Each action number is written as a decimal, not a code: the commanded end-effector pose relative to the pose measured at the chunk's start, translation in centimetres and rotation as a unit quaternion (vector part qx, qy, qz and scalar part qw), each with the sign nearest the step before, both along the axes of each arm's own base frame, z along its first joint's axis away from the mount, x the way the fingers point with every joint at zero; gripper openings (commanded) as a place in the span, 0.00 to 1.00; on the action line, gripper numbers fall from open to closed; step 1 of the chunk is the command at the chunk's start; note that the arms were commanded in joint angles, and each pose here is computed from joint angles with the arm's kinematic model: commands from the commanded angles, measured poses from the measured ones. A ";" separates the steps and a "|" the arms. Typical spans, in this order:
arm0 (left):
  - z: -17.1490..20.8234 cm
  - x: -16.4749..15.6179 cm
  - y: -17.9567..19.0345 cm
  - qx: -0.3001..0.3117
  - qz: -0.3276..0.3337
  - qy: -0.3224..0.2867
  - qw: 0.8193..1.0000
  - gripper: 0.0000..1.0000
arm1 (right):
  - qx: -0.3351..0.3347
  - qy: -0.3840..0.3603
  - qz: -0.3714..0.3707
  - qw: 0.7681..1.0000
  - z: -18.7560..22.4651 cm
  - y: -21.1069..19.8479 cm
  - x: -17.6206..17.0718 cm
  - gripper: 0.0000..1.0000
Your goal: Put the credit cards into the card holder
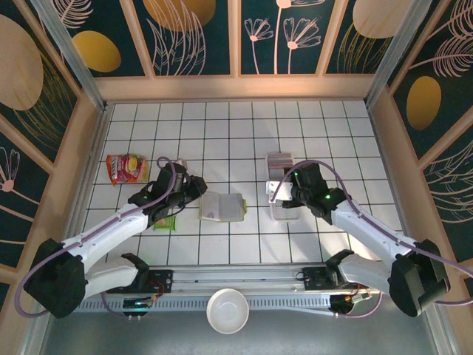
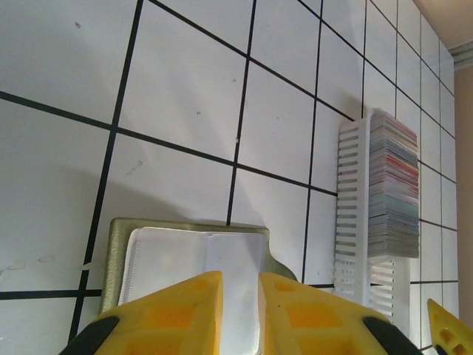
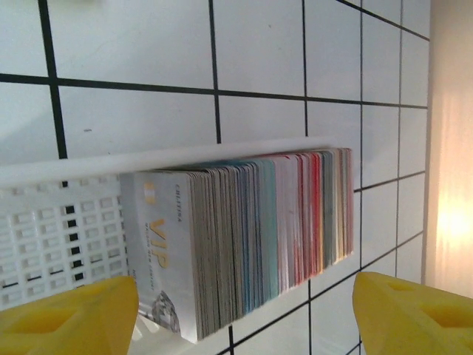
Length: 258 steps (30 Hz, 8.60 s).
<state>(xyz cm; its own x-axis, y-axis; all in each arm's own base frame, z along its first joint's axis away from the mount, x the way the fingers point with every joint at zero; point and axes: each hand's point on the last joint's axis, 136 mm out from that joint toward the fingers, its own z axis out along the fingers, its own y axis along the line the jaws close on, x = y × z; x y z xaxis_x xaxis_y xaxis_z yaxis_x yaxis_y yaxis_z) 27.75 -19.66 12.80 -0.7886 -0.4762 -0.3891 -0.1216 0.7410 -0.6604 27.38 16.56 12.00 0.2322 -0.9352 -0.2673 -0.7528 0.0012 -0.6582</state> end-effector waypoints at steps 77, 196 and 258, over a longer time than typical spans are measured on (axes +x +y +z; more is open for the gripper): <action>-2.6 -2.3 0.2 0.030 -0.069 -0.017 0.997 0.39 | -0.079 0.012 0.019 0.997 -3.3 0.0 4.4 0.66; -10.5 -4.4 2.1 0.112 -0.095 0.049 0.988 0.08 | 0.455 0.472 -0.469 0.591 -2.7 20.2 -2.3 0.00; -11.7 -5.1 2.7 0.125 -0.097 0.065 0.985 0.03 | 0.467 0.485 -0.482 0.561 -5.0 19.5 -2.8 0.00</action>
